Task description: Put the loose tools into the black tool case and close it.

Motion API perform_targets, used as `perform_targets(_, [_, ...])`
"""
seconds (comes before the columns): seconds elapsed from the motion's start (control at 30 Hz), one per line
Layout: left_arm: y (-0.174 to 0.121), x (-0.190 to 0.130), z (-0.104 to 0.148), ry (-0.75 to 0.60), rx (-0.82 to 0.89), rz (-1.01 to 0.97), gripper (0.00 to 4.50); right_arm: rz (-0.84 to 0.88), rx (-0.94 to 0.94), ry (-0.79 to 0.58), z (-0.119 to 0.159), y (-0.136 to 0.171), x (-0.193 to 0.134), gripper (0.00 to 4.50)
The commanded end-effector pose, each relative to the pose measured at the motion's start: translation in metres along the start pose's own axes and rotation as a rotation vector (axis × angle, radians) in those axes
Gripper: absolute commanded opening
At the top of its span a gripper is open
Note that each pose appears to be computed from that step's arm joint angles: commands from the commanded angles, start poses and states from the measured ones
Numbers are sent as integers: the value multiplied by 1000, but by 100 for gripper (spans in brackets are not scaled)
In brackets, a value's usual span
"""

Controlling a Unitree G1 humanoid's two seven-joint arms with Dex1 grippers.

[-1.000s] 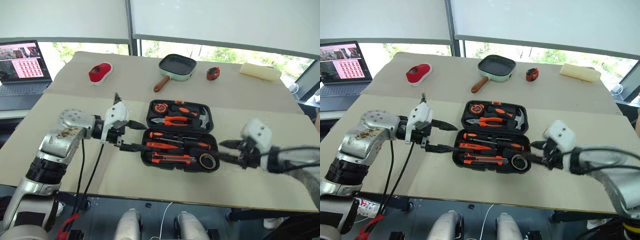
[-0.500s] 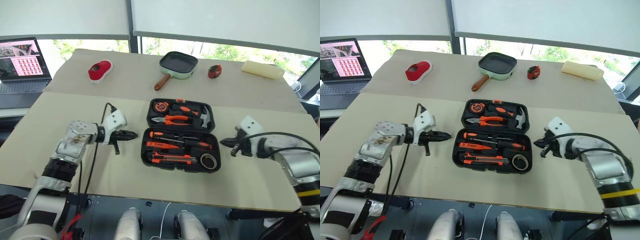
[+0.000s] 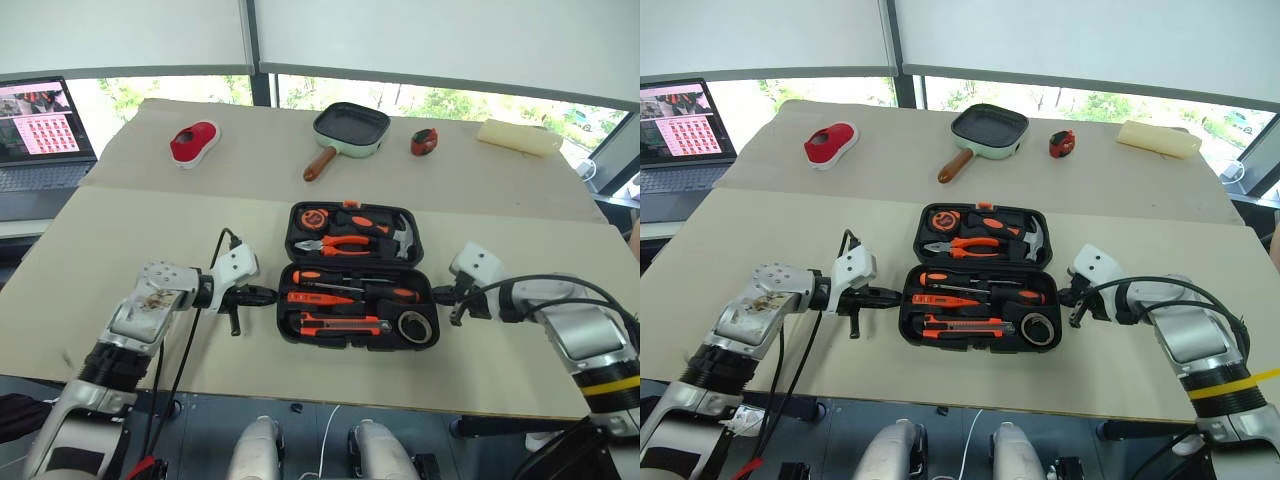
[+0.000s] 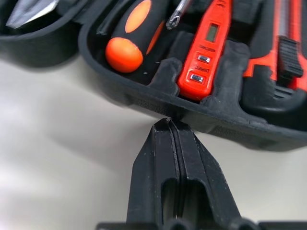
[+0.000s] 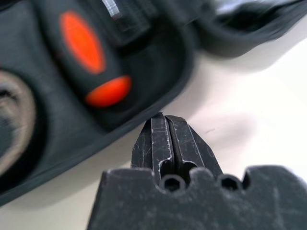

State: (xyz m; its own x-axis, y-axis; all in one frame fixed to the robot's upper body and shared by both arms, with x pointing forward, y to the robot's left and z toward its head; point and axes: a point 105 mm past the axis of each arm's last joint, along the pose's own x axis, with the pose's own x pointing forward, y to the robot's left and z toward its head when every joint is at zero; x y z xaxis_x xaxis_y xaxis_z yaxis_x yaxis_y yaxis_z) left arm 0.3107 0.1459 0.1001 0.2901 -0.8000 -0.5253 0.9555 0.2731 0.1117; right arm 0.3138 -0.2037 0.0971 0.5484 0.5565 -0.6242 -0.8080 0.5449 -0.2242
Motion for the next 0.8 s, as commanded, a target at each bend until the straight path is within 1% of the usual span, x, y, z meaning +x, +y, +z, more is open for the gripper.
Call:
perform_targets(0.03, [-14, -1, 15, -51, 43, -58, 7, 67, -40, -65, 15, 18, -4, 0])
perform_targets(0.13, [-16, -7, 7, -20, 43, -40, 7, 63, -26, -61, 9, 27, -8, 0])
perform_targets(0.2, [-11, -12, 2, 0, 36, -4, 7, 48, -13, -54, 4, 29, -10, 0])
perform_targets(0.43, [7, -30, -12, 45, 11, 99, 7, -15, 24, -21, -14, 25, -22, 0])
perform_targets(0.53, [17, -37, -16, 60, -35, 145, 7, -68, 27, 5, -20, 11, -29, 0])
perform_targets(0.57, [23, -39, -16, 53, -68, 165, 7, -91, 36, 6, -20, 5, -31, 0])
perform_targets(0.63, [37, -40, -8, 6, -186, 210, 7, -134, 76, -10, -15, -12, -33, 0])
perform_targets(0.7, [50, -39, 5, -49, -309, 235, 57, -158, 147, -58, -1, -27, -35, 58])
perform_targets(0.73, [53, -38, 11, -68, -355, 231, 77, -160, 175, -81, 5, -32, -34, 78])
perform_targets(0.77, [56, -36, 17, -87, -396, 229, 108, -164, 204, -102, 12, -37, -33, 108])
perform_targets(0.8, [60, -34, 25, -108, -436, 232, 149, -167, 233, -122, 20, -42, -32, 149])
